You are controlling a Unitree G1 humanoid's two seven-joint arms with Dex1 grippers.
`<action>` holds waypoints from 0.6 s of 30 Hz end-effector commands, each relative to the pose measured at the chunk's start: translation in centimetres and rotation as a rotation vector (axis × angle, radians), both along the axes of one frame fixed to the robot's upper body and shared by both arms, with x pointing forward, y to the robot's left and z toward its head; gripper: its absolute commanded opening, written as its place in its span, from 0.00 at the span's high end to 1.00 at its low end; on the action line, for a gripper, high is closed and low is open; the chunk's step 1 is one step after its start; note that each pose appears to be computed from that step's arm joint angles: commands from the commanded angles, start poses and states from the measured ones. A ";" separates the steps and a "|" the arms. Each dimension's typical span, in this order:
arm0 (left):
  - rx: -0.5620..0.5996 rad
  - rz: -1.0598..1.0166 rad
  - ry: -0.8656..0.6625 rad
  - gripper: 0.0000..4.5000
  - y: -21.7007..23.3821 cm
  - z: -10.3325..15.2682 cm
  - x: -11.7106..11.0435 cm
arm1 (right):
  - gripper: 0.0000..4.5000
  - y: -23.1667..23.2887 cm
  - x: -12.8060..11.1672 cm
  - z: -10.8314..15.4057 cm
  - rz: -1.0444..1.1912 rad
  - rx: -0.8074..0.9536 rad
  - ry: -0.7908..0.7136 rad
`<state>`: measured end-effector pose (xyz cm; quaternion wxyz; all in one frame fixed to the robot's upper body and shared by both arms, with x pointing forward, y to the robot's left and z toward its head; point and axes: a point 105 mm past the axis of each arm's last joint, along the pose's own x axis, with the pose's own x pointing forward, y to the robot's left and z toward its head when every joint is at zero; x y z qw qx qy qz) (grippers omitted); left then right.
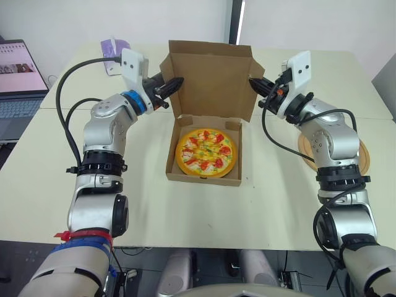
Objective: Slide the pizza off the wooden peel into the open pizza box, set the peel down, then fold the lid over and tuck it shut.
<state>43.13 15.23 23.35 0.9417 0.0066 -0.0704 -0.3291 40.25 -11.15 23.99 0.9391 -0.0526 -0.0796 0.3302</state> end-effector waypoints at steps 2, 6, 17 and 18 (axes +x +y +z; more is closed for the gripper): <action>-0.004 0.020 -0.051 0.51 0.6 0.9 -0.2 | 1.00 0.1 -0.6 1.4 0.010 0.006 -0.051; -0.005 0.028 -0.054 0.51 0.7 1.0 0.0 | 1.00 -0.1 -0.5 1.6 0.005 0.006 -0.051; -0.013 0.019 -0.077 0.99 1.2 1.6 -0.7 | 1.00 -0.6 -0.1 1.2 -0.020 0.012 -0.033; -0.014 0.017 -0.079 0.99 1.2 1.7 -0.8 | 1.00 -0.6 -0.1 1.1 -0.023 0.014 -0.031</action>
